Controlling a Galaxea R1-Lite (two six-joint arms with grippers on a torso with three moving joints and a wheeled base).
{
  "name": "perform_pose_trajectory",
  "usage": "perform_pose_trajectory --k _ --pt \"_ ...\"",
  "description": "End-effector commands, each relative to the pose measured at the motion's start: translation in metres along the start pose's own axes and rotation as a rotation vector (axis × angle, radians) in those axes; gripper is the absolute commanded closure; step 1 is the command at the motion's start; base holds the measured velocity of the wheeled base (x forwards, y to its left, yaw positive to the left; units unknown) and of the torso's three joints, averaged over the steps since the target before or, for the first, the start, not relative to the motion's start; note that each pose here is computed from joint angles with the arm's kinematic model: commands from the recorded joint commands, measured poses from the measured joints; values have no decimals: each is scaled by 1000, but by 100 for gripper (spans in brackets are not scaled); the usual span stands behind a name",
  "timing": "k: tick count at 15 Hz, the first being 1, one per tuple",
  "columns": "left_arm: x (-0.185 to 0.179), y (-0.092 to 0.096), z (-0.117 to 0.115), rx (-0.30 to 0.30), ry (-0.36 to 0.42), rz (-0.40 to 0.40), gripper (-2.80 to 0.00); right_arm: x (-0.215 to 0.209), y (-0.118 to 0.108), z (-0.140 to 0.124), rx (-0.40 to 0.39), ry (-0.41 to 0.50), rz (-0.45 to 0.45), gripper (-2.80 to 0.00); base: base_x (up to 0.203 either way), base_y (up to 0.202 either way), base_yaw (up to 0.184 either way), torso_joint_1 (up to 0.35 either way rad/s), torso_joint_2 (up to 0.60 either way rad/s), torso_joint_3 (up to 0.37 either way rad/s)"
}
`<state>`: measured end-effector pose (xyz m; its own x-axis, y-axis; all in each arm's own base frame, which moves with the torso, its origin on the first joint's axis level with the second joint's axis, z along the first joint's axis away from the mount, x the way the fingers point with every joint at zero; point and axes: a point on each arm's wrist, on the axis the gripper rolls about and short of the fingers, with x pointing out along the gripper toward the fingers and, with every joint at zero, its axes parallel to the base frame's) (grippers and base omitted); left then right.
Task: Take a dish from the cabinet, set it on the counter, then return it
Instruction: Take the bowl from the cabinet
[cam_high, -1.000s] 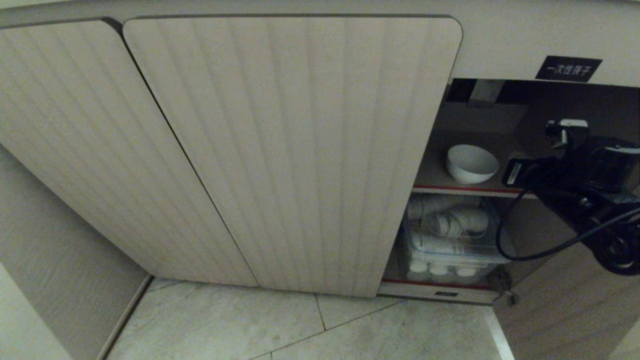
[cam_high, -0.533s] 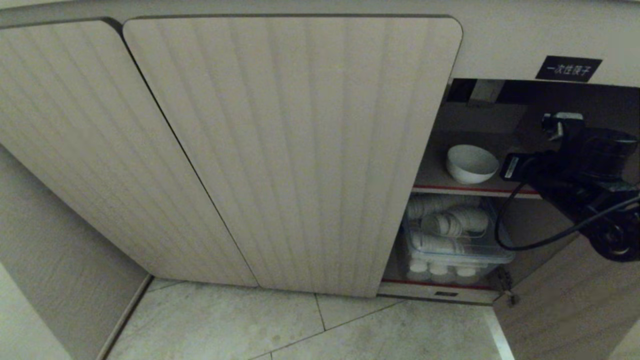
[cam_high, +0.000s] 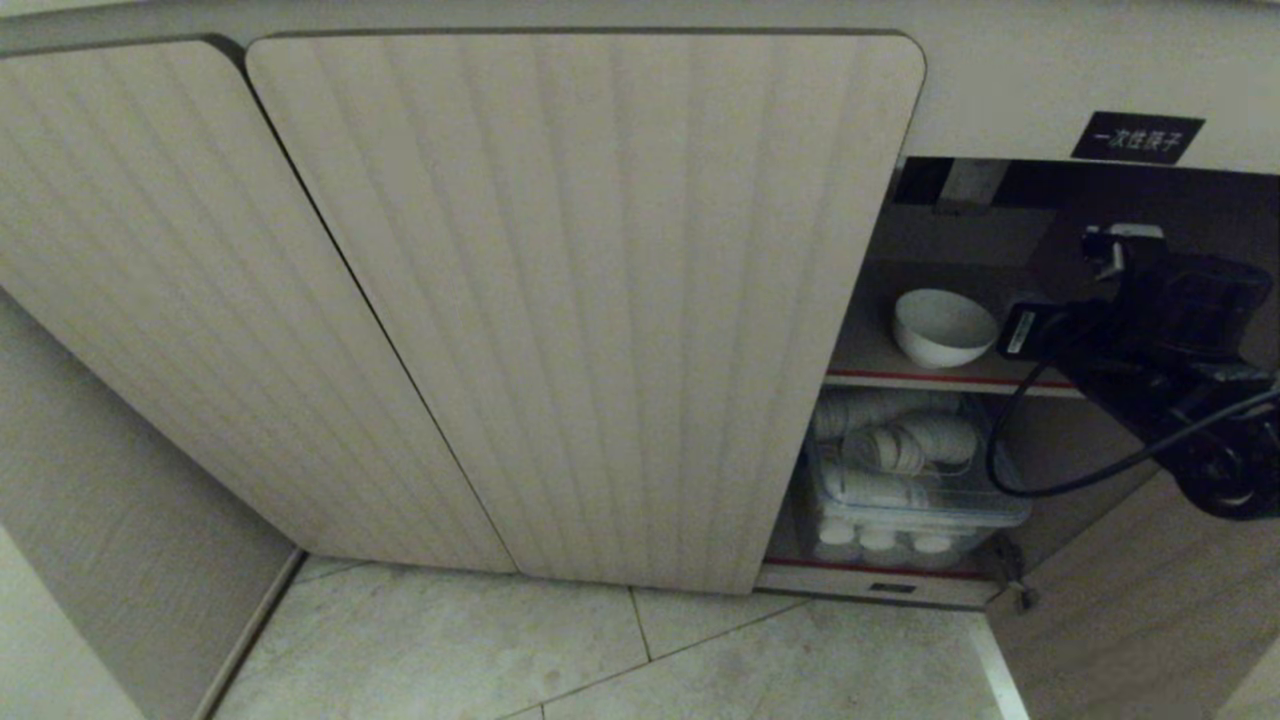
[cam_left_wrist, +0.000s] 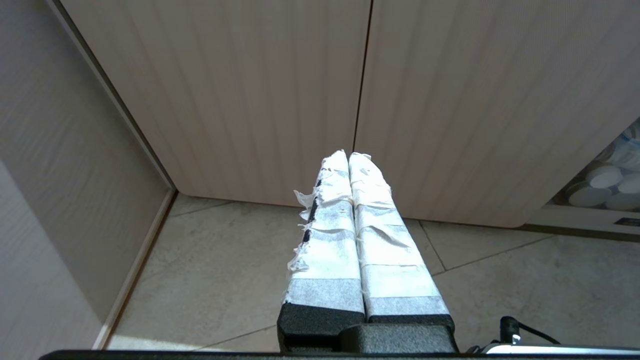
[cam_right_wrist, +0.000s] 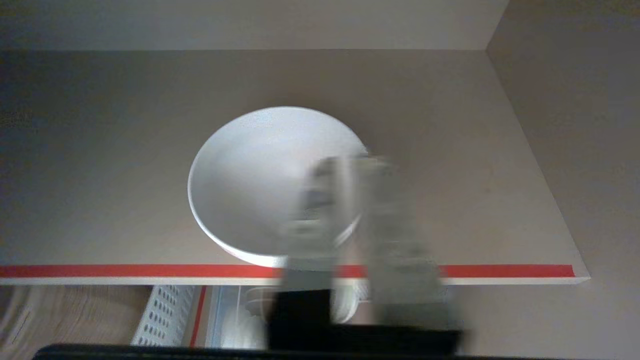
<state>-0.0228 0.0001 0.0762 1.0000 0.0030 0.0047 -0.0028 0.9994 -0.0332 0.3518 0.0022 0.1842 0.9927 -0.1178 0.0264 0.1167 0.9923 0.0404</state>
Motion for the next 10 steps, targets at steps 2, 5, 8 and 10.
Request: perform_pose_trajectory --k 2,5,8,10 --pt "0 0 0 -1 -2 0 0 3 1 -2 9 -3 -2 -280 0 0 0 0 0 0" --pt "0 0 0 -1 -1 0 0 7 1 -6 6 7 -5 -280 0 0 0 0 0 0" --pt "0 0 0 -1 -1 0 0 9 2 -8 7 5 -5 -280 0 0 0 0 0 0" --pt "0 0 0 -1 -1 0 0 12 2 -9 6 9 -5 -280 0 0 0 0 0 0"
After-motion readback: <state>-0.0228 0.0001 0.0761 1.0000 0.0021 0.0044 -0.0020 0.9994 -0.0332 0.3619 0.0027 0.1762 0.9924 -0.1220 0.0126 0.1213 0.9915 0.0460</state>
